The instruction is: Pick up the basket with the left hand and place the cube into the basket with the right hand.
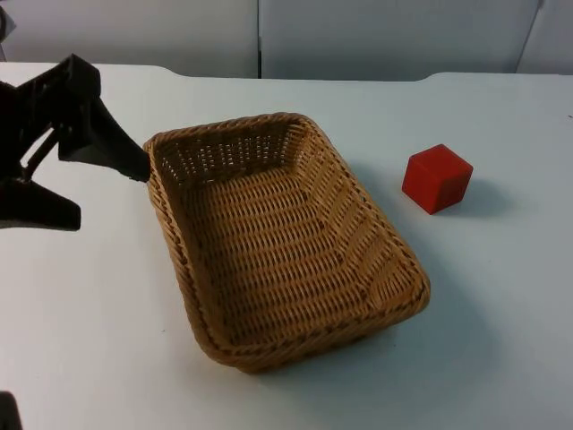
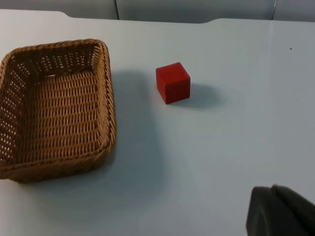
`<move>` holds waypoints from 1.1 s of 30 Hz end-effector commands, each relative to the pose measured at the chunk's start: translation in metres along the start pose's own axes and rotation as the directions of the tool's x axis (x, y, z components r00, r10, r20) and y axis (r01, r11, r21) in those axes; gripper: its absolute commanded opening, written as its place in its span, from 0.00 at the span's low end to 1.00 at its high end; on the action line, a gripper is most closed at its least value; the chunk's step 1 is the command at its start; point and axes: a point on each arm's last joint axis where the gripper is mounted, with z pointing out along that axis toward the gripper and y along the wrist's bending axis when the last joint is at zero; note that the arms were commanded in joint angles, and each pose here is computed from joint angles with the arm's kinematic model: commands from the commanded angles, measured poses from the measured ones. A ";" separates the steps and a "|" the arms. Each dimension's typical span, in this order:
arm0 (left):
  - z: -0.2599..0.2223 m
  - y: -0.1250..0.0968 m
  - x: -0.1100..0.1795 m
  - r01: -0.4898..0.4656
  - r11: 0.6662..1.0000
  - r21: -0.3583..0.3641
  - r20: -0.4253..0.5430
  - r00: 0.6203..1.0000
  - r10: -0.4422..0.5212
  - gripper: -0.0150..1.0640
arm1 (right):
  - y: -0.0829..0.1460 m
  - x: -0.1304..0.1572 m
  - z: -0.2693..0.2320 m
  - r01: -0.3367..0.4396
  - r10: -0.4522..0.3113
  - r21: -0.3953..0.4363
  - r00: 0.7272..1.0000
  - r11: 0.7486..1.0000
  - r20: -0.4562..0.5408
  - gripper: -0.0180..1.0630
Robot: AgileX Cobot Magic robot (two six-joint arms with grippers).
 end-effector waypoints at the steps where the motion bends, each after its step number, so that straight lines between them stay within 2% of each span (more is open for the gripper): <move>1: 0.007 0.000 -0.007 0.011 1.000 0.005 -0.002 1.000 -0.011 0.72 | 0.000 0.000 0.001 0.003 -0.003 -0.001 1.000 1.000 0.002 0.01; 15: 0.048 0.024 -0.019 0.037 0.999 -0.031 -0.091 0.995 -0.040 0.72 | 0.000 0.000 0.001 0.003 -0.003 -0.001 1.000 1.000 0.002 0.01; 23: 0.077 0.018 -0.010 -0.012 1.000 -0.014 -0.110 0.994 0.010 0.72 | 0.000 0.000 0.001 0.003 -0.003 -0.001 1.000 1.000 0.002 0.01; 29: 0.091 0.006 -0.019 -0.055 0.998 0.015 -0.103 0.993 0.056 0.72 | 0.000 0.000 0.001 0.003 -0.003 -0.001 1.000 1.000 0.002 0.01; 33: 0.095 0.006 -0.026 -0.029 1.000 0.007 -0.090 0.996 0.030 0.70 | 0.000 0.000 0.001 0.003 -0.003 -0.001 1.000 1.000 0.002 0.01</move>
